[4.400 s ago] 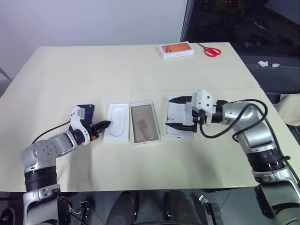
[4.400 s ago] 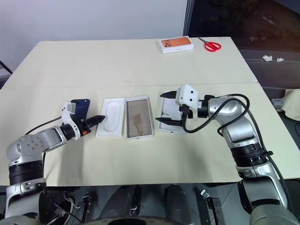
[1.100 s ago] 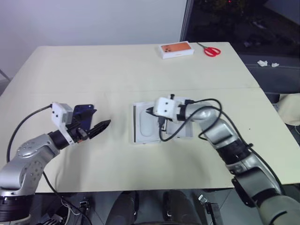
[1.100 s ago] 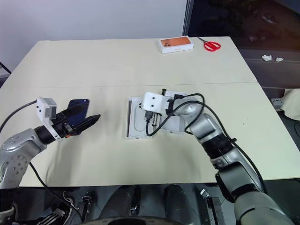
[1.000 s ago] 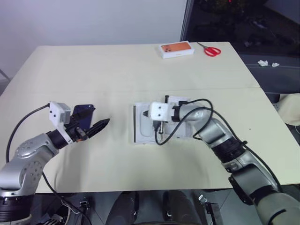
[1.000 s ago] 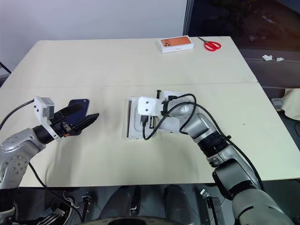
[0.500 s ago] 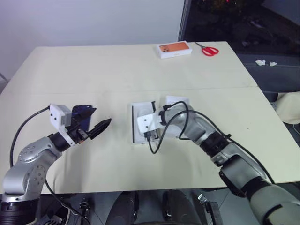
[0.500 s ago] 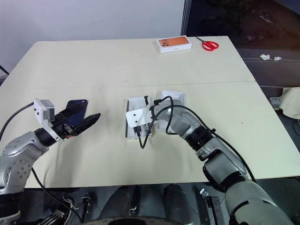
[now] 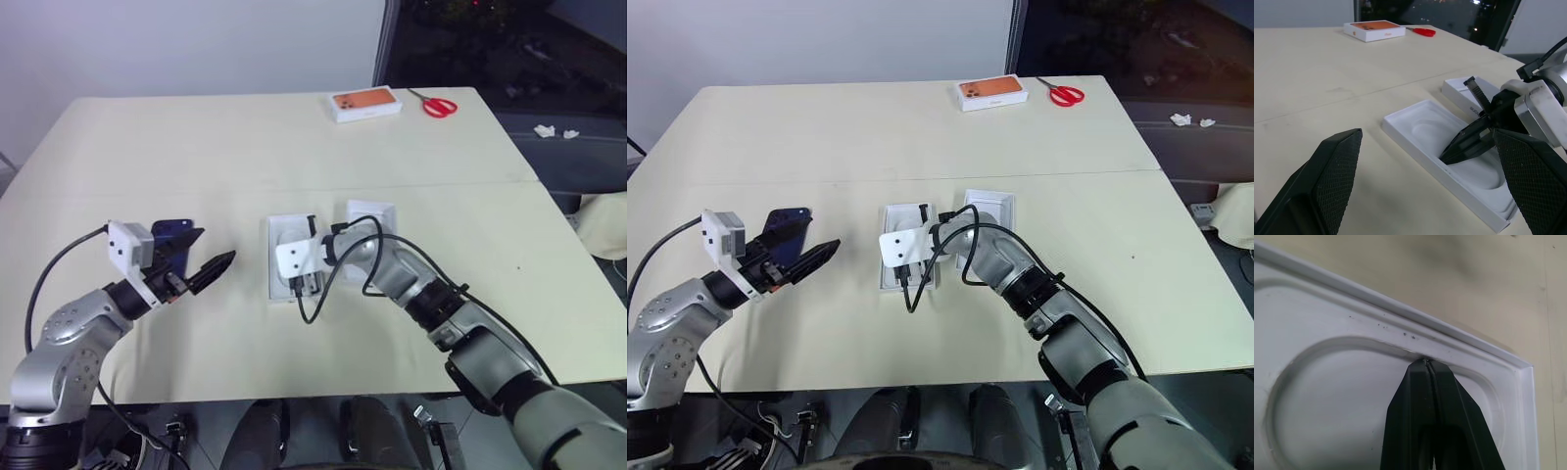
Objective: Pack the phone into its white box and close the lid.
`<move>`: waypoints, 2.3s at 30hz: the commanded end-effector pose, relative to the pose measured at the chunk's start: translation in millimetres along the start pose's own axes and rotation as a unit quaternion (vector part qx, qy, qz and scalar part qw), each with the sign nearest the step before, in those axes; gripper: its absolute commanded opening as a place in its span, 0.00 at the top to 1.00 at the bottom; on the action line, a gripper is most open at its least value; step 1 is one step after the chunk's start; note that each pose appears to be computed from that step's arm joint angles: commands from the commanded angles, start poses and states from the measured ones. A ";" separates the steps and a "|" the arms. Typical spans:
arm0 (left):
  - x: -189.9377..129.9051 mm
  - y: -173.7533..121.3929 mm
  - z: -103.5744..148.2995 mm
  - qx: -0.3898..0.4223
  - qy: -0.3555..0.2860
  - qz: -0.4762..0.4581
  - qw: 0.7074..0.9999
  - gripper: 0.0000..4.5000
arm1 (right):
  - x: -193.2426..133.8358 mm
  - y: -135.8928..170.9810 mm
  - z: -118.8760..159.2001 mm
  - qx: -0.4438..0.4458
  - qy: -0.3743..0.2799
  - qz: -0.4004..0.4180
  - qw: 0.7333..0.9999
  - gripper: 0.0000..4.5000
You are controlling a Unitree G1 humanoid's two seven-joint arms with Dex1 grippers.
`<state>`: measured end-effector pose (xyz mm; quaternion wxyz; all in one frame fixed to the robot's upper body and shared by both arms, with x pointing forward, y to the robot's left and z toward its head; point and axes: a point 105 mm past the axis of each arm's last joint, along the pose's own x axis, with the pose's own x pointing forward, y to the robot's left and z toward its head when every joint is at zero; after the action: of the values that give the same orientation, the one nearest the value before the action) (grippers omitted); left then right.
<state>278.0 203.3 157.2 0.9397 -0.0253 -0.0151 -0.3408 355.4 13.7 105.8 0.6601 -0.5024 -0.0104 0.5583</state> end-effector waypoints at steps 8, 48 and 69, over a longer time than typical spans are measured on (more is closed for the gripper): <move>0.6 -1.4 10.5 0.022 -0.017 -0.003 1.000 0.00 | -28.8 -33.5 10.8 0.043 -0.042 -0.052 0.997 0.98; -26.1 47.4 1.2 -0.021 0.051 0.050 0.997 0.00 | -84.3 -27.9 9.8 0.292 -0.180 -0.080 0.936 0.98; -83.3 143.5 -30.6 -0.263 0.091 0.187 0.942 0.00 | 69.7 -27.4 102.2 0.149 -0.137 -0.104 0.974 0.98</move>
<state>307.1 359.7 117.1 0.9476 -0.2269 0.1627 -0.1552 343.6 128.1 124.6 0.7786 -0.2924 -0.0310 0.5544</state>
